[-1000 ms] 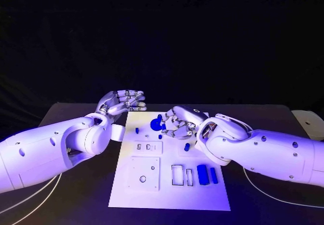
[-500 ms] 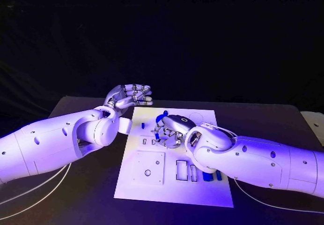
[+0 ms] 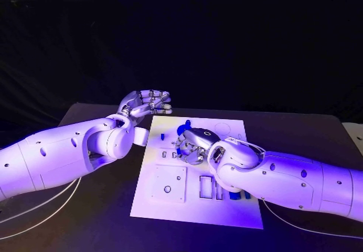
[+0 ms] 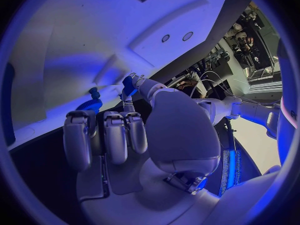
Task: Assemble the parts on the task board
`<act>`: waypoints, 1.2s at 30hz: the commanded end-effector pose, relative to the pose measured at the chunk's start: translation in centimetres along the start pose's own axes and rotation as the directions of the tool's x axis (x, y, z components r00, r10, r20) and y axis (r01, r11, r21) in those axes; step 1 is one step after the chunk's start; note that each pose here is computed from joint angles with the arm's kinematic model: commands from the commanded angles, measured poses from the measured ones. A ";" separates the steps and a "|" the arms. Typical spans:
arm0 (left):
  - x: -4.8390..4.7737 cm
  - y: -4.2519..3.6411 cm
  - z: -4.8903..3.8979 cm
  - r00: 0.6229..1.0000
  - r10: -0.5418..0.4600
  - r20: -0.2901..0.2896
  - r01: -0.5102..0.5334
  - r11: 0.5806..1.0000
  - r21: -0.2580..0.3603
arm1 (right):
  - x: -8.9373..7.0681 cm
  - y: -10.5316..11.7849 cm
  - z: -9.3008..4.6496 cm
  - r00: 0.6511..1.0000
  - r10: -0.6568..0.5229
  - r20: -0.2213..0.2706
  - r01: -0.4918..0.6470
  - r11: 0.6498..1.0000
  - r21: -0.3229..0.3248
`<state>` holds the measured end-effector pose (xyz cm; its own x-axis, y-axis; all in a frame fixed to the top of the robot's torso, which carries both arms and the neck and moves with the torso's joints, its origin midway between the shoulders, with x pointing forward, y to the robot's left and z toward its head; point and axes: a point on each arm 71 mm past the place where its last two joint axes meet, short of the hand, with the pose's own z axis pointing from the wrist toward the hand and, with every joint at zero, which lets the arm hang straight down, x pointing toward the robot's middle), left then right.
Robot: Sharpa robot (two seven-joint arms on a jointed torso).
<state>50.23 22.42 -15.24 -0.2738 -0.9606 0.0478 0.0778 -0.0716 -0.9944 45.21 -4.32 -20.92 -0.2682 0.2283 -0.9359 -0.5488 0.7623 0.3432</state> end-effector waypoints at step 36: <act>-0.11 -0.11 -0.06 1.000 -0.006 -0.007 0.006 1.000 0.007 | 1.0 -0.2 0.1 0.998 -0.038 -0.056 0.039 0.999 0.005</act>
<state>50.22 22.69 -15.24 -0.2690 -0.9620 0.0462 0.0777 -0.0694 -0.9946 45.30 -4.20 -21.46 -0.2750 0.2046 -0.9394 -0.5501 0.7679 0.3283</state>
